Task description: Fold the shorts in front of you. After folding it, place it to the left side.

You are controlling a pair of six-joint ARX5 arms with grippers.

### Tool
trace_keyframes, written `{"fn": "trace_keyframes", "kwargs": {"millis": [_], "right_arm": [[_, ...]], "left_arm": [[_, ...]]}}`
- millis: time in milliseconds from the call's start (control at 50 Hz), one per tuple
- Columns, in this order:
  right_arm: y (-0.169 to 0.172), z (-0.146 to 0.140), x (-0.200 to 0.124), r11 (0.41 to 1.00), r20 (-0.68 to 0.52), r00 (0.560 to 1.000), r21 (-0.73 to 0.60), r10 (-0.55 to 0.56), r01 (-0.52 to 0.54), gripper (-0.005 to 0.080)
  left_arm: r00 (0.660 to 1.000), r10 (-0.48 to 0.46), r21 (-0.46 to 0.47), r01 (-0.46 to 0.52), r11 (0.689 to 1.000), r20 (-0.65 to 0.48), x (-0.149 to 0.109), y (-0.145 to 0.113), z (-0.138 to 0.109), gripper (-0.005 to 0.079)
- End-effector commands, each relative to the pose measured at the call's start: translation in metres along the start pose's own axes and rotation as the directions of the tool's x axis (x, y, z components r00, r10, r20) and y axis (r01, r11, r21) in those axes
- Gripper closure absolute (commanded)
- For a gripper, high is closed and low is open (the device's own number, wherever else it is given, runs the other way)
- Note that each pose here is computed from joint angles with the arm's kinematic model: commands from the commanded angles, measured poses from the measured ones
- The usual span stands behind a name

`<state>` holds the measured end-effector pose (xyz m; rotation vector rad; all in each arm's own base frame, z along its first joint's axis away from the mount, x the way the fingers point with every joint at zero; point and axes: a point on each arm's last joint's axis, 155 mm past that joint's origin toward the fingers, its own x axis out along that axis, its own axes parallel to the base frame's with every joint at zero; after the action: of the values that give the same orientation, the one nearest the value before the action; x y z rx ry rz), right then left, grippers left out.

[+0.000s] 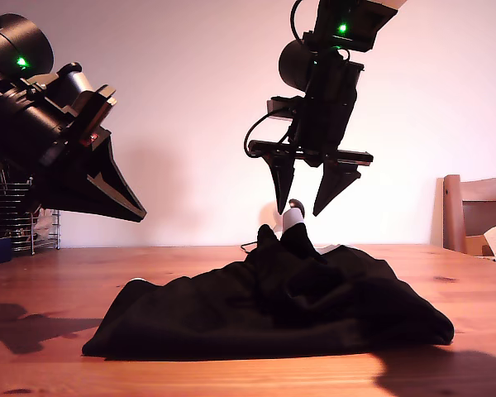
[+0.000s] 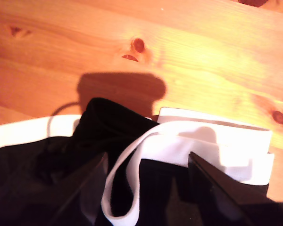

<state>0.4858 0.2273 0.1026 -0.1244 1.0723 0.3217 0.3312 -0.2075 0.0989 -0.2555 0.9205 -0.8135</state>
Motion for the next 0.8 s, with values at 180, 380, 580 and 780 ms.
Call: {"fn": "trace_keyframes", "kwargs": {"millis": [180,380,580,780], "right_arm": [[0.002,-0.013,0.018,1.000,-0.049,0.999,0.015,0.001,-0.001,0.0289],[0.003,-0.011,0.018,1.000,-0.041,0.999,0.026,0.006,-0.004,0.0290],[0.004,-0.015,0.018,0.997,-0.060,0.998,0.082,0.020,-0.015,0.0275],[-0.008,-0.053,0.026,0.986,-0.208,0.978,0.153,-0.033,0.066,0.0000]], "left_arm": [[1.000,0.000,-0.004,0.000,1.000,-0.006,0.003,0.002,-0.001,0.0763],[1.000,0.000,-0.005,0.000,1.000,-0.007,0.003,0.002,-0.001,0.0763],[1.000,0.000,-0.005,0.000,1.000,-0.007,0.003,0.002,-0.001,0.0763],[1.000,-0.001,-0.005,0.001,1.000,-0.006,0.003,0.002,-0.001,0.0763]]}}
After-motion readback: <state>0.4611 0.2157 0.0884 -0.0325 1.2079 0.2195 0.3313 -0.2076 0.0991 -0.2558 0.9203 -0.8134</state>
